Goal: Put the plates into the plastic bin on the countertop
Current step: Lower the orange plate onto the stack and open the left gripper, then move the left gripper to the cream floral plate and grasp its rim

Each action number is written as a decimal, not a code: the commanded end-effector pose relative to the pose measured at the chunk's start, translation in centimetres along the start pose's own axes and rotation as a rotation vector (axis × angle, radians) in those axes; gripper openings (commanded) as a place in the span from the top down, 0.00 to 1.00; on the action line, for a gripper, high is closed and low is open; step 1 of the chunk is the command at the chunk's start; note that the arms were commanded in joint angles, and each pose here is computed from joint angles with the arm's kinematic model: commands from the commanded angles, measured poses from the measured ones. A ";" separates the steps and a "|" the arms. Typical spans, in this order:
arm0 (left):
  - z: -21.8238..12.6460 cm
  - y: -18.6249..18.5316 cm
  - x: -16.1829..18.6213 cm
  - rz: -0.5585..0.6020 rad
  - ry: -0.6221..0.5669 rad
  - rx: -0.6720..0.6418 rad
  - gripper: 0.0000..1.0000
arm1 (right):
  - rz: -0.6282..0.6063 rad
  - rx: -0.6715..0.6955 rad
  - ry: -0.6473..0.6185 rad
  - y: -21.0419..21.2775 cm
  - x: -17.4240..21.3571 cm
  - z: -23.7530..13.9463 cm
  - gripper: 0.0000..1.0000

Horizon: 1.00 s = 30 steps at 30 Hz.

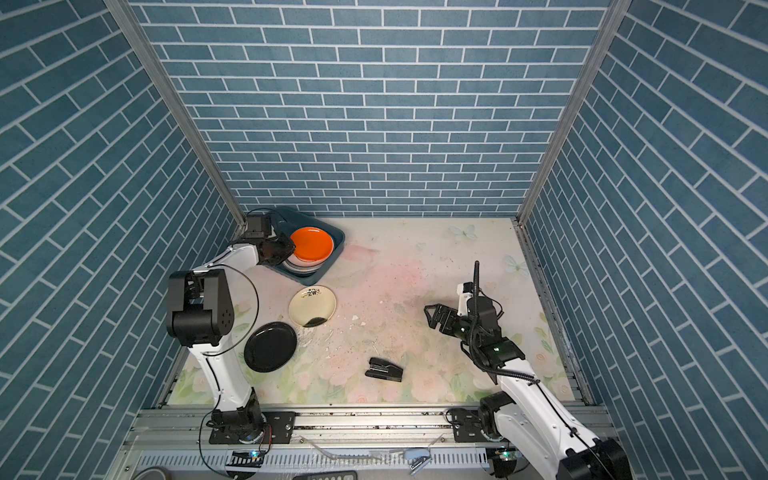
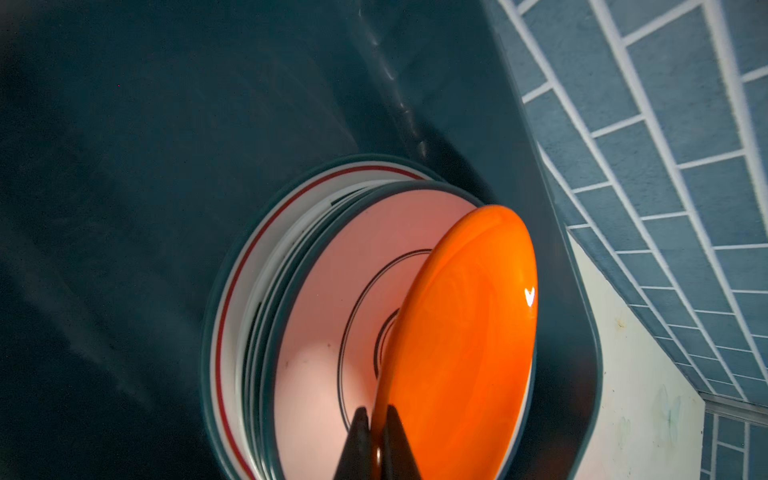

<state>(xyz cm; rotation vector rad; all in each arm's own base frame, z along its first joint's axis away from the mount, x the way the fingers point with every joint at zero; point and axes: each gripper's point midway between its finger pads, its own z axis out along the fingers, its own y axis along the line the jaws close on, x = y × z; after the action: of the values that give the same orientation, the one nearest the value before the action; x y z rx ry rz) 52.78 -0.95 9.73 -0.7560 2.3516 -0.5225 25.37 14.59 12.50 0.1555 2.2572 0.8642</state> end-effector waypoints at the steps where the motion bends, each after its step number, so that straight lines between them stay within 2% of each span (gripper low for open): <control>1: -0.4 -0.5 -1.1 0.024 -0.006 0.009 0.74 | -0.020 0.023 0.002 -0.5 0.0 0.0 0.05; 3: -0.8 -0.7 -1.6 0.046 -0.023 0.008 0.44 | -0.017 0.026 0.003 -0.5 0.0 0.0 0.04; 4: -1.2 -0.8 -1.8 0.054 -0.034 0.001 0.34 | -0.016 0.028 0.003 -0.5 -0.1 0.0 0.05; 6: -2.1 -0.8 -2.3 0.077 -0.063 -0.013 0.02 | -0.015 0.029 0.002 -0.5 -0.2 0.0 0.05; 14: -7.8 0.2 -2.3 0.123 -0.170 -0.087 0.00 | -0.006 0.005 0.011 0.0 -0.4 0.6 0.05; 18: -10.8 1.4 -0.1 0.120 -0.197 -0.100 0.00 | -0.009 -0.012 0.021 0.4 -0.5 0.9 0.05; 23: -13.7 5.5 3.9 0.125 -0.206 -0.197 0.00 | -0.037 -0.025 0.035 0.8 -0.7 1.1 0.05; 27: -15.0 8.7 7.2 0.122 -0.152 -0.271 0.00 | -0.049 -0.024 0.044 1.0 -1.0 1.4 0.05; 30: -15.5 9.7 9.1 0.110 -0.125 -0.259 0.01 | -0.049 -0.029 0.044 1.1 -1.2 1.6 0.05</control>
<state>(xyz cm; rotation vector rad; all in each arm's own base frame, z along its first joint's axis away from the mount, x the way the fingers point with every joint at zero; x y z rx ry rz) 34.95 2.98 13.04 -0.7333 2.3171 -0.1531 26.42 15.48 11.69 0.1247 2.3172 0.8751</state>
